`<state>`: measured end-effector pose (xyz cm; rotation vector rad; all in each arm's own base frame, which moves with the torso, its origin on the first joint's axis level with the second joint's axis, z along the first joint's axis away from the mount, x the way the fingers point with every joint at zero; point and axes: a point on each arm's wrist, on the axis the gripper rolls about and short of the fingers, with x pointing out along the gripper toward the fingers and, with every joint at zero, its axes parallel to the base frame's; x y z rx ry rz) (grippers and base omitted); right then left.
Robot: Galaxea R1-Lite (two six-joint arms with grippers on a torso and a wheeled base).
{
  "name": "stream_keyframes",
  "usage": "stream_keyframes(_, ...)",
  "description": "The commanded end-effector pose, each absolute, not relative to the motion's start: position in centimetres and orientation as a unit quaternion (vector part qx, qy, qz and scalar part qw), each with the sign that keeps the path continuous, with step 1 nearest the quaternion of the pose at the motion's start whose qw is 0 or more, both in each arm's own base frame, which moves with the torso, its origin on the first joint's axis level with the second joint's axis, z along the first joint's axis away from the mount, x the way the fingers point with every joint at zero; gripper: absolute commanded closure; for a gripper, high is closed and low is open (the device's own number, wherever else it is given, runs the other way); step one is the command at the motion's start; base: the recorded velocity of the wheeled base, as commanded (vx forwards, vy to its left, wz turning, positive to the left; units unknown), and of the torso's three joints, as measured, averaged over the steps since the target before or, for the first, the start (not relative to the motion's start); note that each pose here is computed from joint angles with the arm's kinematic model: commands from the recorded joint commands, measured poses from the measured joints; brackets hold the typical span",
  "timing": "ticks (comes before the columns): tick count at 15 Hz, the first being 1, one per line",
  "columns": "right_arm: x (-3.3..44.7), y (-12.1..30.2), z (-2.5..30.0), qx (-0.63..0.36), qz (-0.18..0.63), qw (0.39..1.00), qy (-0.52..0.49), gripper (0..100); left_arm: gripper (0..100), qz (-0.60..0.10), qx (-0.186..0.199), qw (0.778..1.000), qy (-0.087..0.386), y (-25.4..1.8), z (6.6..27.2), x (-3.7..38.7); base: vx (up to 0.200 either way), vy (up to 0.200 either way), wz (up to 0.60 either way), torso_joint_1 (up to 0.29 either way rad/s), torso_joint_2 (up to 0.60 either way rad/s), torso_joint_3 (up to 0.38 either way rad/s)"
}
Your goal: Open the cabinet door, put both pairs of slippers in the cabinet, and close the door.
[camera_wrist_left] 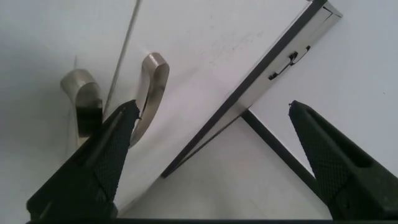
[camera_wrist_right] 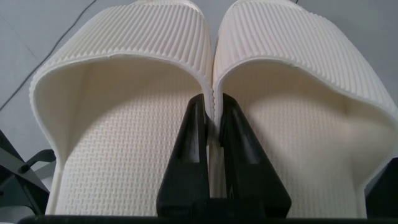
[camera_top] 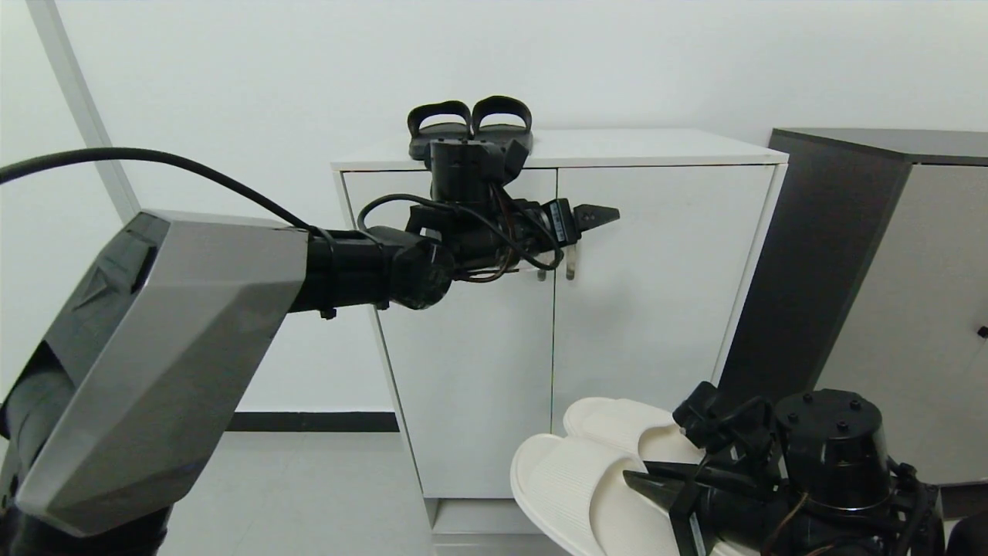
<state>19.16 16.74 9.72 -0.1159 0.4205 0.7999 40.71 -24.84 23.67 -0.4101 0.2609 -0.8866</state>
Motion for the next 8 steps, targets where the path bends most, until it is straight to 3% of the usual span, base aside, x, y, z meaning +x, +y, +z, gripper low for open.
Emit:
stream_keyframes(1, 19.18, 16.76, 9.66, -0.056, 0.386, 0.898, 0.204, 100, 0, -0.420, -0.197, 0.877, 0.127, -25.03, 23.15, 41.15, 0.000, 0.000, 0.00, 0.000, 0.00, 0.000)
stream_keyframes(5, 19.14, 16.78, 9.70, -0.056, 0.387, 0.898, 0.203, 100, 0, -0.419, -0.195, 0.876, 0.138, -25.45, 23.11, 41.58, 0.000, 0.000, 0.00, 0.000, 0.00, 0.000)
stream_keyframes(6, 19.12, 16.76, 9.67, -0.056, 0.387, 0.897, 0.204, 100, 100, -0.420, -0.195, 0.875, 0.138, -25.58, 23.11, 41.50, 0.000, 0.000, 0.00, 0.000, 0.00, 0.000)
stream_keyframes(8, 18.88, 16.81, 9.52, -0.058, 0.390, 0.895, 0.207, 100, 100, -0.421, -0.195, 0.875, 0.138, -25.54, 23.14, 41.44, 0.000, 0.000, 0.00, 0.000, 0.00, 0.000)
